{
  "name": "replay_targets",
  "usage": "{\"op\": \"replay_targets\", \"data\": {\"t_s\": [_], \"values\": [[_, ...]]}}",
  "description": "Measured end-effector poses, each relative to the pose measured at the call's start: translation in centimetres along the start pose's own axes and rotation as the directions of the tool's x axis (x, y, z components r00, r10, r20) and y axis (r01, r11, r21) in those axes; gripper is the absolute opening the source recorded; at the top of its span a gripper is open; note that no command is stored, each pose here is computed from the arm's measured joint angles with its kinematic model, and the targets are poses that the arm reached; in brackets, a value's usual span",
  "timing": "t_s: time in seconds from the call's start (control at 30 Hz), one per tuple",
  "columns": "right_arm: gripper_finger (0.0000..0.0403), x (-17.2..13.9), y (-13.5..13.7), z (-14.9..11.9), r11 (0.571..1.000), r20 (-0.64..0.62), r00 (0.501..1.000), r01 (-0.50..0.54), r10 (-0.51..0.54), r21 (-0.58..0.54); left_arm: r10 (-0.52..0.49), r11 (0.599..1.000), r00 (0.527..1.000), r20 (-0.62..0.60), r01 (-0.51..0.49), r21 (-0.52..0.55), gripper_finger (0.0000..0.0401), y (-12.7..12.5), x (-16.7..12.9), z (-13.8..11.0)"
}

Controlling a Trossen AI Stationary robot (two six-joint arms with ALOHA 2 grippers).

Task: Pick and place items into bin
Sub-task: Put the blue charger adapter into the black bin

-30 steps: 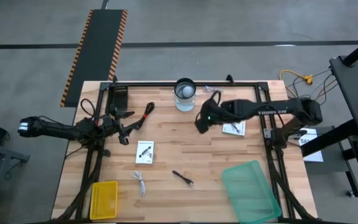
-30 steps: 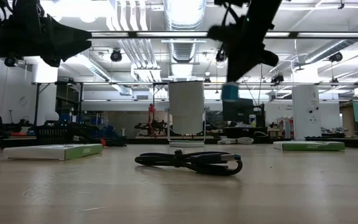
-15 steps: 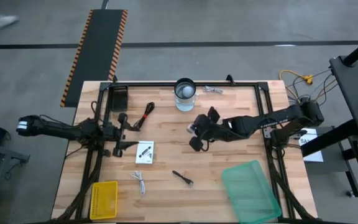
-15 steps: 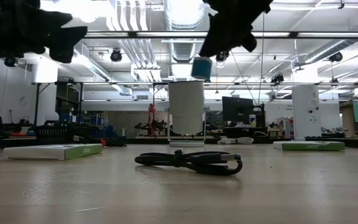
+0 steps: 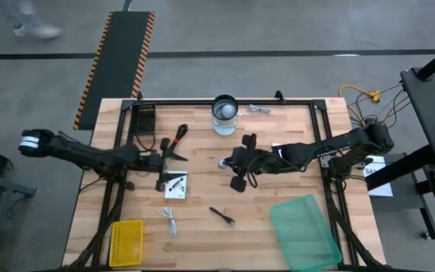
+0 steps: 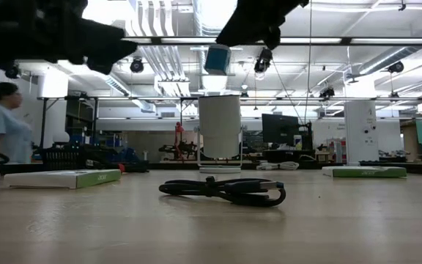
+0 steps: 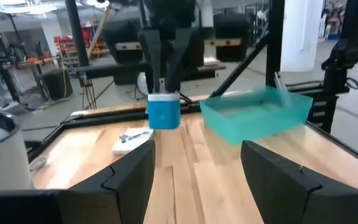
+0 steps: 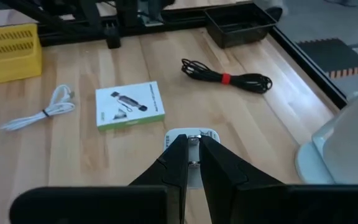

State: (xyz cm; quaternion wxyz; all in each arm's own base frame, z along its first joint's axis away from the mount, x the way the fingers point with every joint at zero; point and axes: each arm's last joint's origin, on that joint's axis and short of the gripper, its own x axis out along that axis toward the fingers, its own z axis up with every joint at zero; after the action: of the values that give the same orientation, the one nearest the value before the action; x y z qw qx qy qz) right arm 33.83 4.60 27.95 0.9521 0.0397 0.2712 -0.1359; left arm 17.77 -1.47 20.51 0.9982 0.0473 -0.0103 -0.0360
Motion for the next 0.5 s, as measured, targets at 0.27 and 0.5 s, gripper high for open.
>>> {"op": "replay_targets", "data": {"t_s": [0.27,0.5], "values": [[0.0028,-0.1,0.2,0.1,0.998,-0.005,0.998,-0.062,0.062,-0.028,-0.004,0.993,0.997,-0.083,0.013,0.115,0.0222,0.1,4.5,0.8],[0.0028,-0.1,0.4,0.1,0.991,-0.004,0.995,-0.103,0.103,-0.08,0.026,0.992,0.991,-0.128,-0.01,0.125,0.0222,1.0,7.8,0.9]]}}
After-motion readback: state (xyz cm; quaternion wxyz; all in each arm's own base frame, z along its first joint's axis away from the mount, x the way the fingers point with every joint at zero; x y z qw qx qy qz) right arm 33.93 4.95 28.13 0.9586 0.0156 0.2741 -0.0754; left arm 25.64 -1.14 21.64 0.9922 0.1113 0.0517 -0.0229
